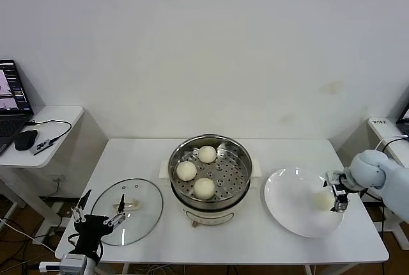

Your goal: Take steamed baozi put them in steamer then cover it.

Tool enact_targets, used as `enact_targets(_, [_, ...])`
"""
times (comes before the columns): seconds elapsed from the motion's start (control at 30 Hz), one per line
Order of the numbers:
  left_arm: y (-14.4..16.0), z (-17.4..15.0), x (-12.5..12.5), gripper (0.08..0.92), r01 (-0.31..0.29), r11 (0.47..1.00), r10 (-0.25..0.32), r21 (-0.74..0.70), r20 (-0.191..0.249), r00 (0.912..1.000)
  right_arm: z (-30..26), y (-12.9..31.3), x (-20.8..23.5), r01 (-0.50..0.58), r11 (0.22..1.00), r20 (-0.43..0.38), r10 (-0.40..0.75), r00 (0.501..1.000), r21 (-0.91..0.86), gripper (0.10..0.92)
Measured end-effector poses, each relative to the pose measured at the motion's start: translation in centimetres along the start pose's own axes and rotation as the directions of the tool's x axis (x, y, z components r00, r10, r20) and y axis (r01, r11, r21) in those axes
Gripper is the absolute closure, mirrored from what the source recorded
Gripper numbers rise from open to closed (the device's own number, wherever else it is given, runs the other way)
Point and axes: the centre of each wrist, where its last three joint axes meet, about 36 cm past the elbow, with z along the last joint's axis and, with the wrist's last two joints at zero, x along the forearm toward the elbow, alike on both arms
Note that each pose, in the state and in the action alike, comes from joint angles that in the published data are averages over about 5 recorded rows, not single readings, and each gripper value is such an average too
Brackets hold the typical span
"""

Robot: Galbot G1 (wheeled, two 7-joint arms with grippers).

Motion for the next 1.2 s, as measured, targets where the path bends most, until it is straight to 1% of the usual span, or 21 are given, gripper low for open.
enact_targets(0.23, [-0.1, 0.0, -0.1, 0.177, -0.002, 1.0, 0.002, 0.003, -0.001, 1.0, 0.0, -0.5, -1.6, -0.002, 1.0, 0.001, 0.002, 1.0, -0.026, 0.202])
enact_targets(0.3, [-0.1, 0.0, -0.1, 0.177, -0.002, 1.0, 0.002, 0.003, -0.001, 1.0, -0.1, -0.7, -2.1, -0.001, 1.0, 0.002, 0.001, 1.0, -0.031, 0.214])
enact_targets(0.37, [0.0, 0.0, -0.1, 0.177, 0.0, 1.0, 0.0, 0.002, -0.002, 1.0, -0.4, -0.9, -2.5, 0.001, 0.999, 0.001, -0.001, 1.0, -0.034, 0.236])
enact_targets(0.53, [0.0, 0.1, 0.0, 0.177, 0.003, 1.0, -0.003, 0.004, -0.009, 1.0, -0.8, -1.2, -3.3, 0.008, 0.999, -0.001, -0.008, 1.0, -0.038, 0.324])
enact_targets(0.7, [0.0, 0.2, 0.0, 0.177, 0.006, 1.0, -0.006, 0.005, -0.011, 0.9999, -1.0, -1.3, -3.4, 0.013, 0.999, -0.001, -0.013, 1.0, -0.038, 0.417])
enact_targets(0.8, [0.1, 0.1, 0.1, 0.177, 0.008, 1.0, -0.008, 0.004, -0.009, 0.9999, -1.0, -1.4, -3.2, 0.017, 0.999, -0.001, -0.017, 1.0, -0.038, 0.458])
enact_targets(1.03, [0.2, -0.1, 0.1, 0.177, 0.008, 1.0, -0.008, 0.003, -0.005, 1.0, -1.1, -2.0, -1.6, 0.022, 0.999, 0.004, -0.022, 1.0, -0.04, 0.467])
enact_targets(1.2, [0.2, -0.2, 0.1, 0.177, 0.005, 1.0, -0.005, 0.003, 0.001, 1.0, -1.5, -3.0, 1.0, 0.005, 0.999, 0.021, -0.005, 1.0, -0.041, 0.459])
